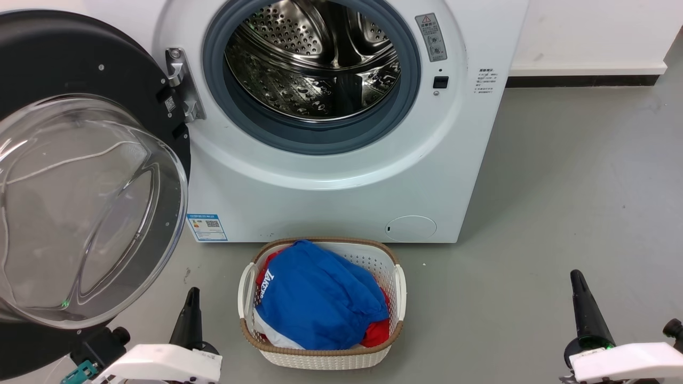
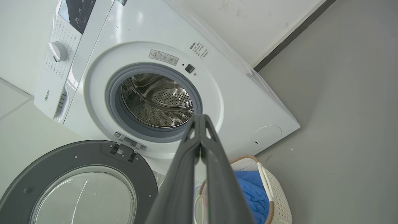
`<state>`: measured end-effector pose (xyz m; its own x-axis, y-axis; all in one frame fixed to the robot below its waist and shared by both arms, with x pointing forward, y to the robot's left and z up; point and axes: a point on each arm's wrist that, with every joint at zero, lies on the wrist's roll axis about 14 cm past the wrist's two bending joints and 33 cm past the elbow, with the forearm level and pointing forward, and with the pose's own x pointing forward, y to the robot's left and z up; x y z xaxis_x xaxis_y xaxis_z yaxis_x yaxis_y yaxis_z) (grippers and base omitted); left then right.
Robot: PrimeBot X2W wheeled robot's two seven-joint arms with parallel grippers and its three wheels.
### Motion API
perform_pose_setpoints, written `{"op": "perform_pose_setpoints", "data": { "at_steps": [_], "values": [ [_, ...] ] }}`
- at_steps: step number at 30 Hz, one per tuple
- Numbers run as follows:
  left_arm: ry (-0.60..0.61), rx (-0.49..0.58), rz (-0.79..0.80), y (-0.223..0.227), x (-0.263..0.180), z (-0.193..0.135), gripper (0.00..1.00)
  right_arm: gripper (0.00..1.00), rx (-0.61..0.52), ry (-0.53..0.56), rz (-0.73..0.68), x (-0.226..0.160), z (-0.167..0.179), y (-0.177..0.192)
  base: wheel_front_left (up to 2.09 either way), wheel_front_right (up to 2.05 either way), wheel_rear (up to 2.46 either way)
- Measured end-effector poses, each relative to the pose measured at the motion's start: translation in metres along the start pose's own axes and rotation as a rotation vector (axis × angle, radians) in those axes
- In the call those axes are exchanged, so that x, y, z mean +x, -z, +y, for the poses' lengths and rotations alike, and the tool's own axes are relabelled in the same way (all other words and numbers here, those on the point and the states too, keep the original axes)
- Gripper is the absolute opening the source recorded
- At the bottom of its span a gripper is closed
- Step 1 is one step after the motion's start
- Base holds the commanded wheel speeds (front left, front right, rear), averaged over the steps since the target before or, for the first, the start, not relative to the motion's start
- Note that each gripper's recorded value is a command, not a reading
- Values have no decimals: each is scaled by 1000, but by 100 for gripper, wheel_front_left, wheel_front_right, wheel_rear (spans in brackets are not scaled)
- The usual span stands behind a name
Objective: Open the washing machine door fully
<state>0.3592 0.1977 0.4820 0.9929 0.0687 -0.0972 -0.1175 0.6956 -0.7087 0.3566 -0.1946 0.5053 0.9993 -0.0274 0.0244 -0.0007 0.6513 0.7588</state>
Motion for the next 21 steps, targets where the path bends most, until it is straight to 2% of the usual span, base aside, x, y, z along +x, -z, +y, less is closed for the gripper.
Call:
{"op": "perform_pose_setpoints", "data": {
  "at_steps": [21],
  "values": [
    [15,-260,20,-3,9,-3,0,0,235,21,17,11,-3,0,0,0,0]
  ]
}}
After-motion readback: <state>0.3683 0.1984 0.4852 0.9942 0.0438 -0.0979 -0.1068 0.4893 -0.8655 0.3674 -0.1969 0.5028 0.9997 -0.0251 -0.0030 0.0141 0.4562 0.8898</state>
